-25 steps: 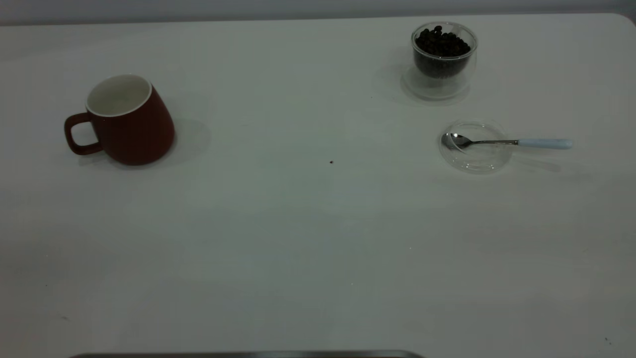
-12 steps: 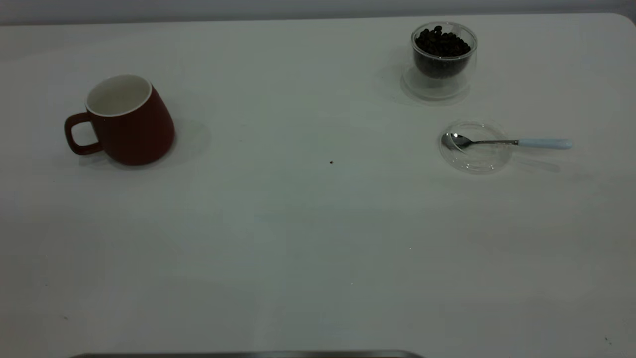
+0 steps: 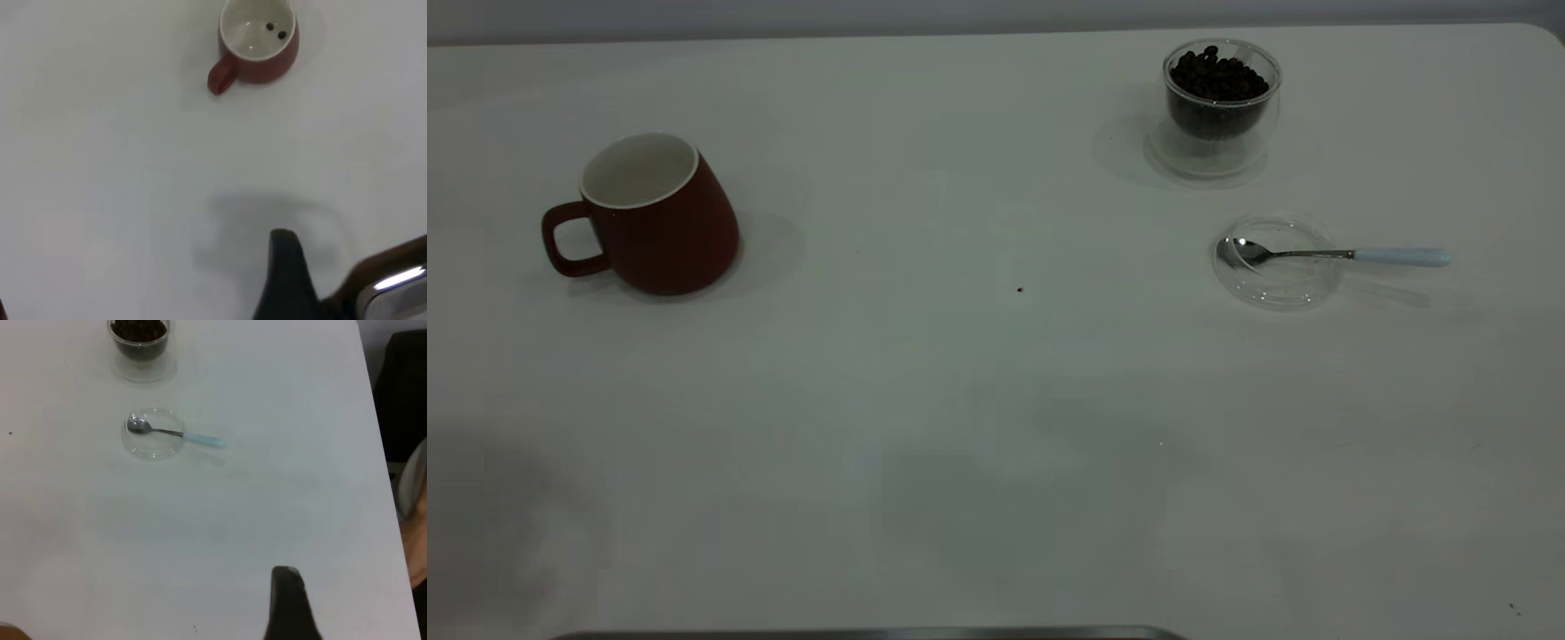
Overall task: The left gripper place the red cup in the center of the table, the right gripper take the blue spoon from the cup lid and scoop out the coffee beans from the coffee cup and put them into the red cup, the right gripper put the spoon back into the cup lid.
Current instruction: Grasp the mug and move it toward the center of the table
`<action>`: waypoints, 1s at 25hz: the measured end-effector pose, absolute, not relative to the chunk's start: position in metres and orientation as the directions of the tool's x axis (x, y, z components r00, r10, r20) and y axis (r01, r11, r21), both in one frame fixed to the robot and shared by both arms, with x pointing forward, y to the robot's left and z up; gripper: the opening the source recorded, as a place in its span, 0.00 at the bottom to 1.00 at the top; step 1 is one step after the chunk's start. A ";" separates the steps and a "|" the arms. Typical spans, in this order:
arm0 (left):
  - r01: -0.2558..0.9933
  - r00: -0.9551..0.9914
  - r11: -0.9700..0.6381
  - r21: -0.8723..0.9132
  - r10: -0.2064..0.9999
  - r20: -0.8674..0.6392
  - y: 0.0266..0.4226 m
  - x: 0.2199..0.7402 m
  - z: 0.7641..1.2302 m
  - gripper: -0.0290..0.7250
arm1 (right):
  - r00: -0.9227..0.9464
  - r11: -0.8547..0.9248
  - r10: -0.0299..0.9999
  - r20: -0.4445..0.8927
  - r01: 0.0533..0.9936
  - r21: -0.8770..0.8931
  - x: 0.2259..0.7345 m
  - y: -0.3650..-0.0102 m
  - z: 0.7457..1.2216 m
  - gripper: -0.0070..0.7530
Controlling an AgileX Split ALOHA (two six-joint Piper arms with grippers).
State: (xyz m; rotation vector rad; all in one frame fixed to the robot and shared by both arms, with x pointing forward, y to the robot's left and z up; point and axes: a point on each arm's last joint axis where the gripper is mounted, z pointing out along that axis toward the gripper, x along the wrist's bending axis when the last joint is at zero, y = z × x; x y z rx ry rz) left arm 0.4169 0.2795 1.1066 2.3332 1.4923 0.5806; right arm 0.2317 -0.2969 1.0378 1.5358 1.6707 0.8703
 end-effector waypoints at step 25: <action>0.447 0.888 -0.878 -0.169 0.413 0.204 0.274 0.601 0.915 0.82 | -0.056 0.073 0.997 -0.051 0.530 0.845 0.232 -0.297 1.038 0.71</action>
